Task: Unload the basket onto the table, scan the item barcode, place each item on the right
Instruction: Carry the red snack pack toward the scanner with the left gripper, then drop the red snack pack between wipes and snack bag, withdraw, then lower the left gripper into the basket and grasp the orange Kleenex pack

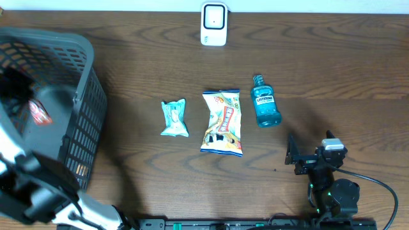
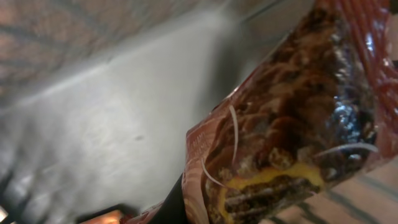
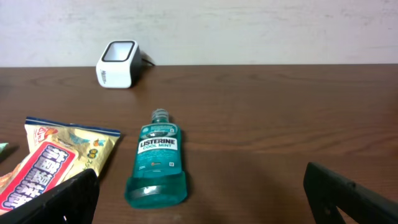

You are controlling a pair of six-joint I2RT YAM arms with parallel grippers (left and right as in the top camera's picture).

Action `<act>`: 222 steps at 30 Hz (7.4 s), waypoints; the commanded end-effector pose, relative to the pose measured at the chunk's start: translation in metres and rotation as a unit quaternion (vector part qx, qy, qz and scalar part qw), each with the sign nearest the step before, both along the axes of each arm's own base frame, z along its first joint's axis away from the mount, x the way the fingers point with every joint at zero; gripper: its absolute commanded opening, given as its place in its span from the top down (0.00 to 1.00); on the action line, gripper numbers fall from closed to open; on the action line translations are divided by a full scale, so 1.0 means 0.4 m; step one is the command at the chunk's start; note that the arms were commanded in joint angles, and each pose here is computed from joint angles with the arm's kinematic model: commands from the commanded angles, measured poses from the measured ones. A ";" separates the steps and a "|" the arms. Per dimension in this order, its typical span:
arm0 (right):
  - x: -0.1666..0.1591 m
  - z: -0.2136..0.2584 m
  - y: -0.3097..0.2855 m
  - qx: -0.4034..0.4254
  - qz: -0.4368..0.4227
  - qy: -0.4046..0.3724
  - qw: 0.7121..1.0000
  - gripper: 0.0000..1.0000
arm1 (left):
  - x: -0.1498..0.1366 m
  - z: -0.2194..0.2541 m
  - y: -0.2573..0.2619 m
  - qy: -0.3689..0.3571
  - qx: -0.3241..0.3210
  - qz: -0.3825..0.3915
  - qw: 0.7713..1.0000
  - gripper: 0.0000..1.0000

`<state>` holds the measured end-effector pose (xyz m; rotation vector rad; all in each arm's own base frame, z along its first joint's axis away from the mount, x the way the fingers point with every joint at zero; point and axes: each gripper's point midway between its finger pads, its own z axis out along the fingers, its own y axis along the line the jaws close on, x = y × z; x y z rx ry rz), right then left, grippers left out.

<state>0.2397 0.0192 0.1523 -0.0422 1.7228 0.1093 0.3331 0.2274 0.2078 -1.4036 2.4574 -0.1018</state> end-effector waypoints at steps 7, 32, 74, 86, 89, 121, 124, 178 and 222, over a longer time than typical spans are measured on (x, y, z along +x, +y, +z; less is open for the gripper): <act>-0.001 0.000 0.005 -0.007 0.004 -0.002 1.000 0.01 | -0.002 0.412 -0.259 -0.262 0.005 -0.115 0.958 0.93; -0.001 0.000 0.005 -0.007 0.004 -0.002 1.000 0.01 | 0.043 -0.127 -1.037 0.037 -0.097 -0.391 0.915 0.93; -0.001 0.000 0.005 -0.007 0.004 -0.002 1.000 0.01 | 0.037 0.542 -0.450 -0.283 0.265 -0.069 0.919 0.02; -0.001 0.000 0.005 -0.007 0.004 -0.002 1.000 0.01 | -0.231 0.346 -0.077 -0.117 0.165 0.269 0.942 0.02; -0.001 0.000 0.005 -0.007 0.004 -0.002 1.000 0.01 | -0.271 0.251 -0.051 -0.055 0.108 0.322 0.939 0.02; -0.001 0.000 0.005 -0.007 0.004 -0.002 1.000 0.01 | -0.405 -0.265 -0.058 0.189 -0.030 0.446 0.874 0.02; -0.001 0.000 0.005 -0.007 0.004 -0.002 1.000 0.01 | -0.412 -0.296 -0.064 0.193 -0.031 0.445 0.874 0.02; -0.001 0.000 0.005 -0.007 0.004 -0.002 1.000 0.01 | -0.464 -0.378 -0.196 0.266 -0.124 0.227 0.929 0.02; -0.001 0.000 0.005 -0.007 0.004 -0.002 1.000 0.01 | -0.298 -0.117 -0.063 0.049 -0.024 0.237 0.970 0.86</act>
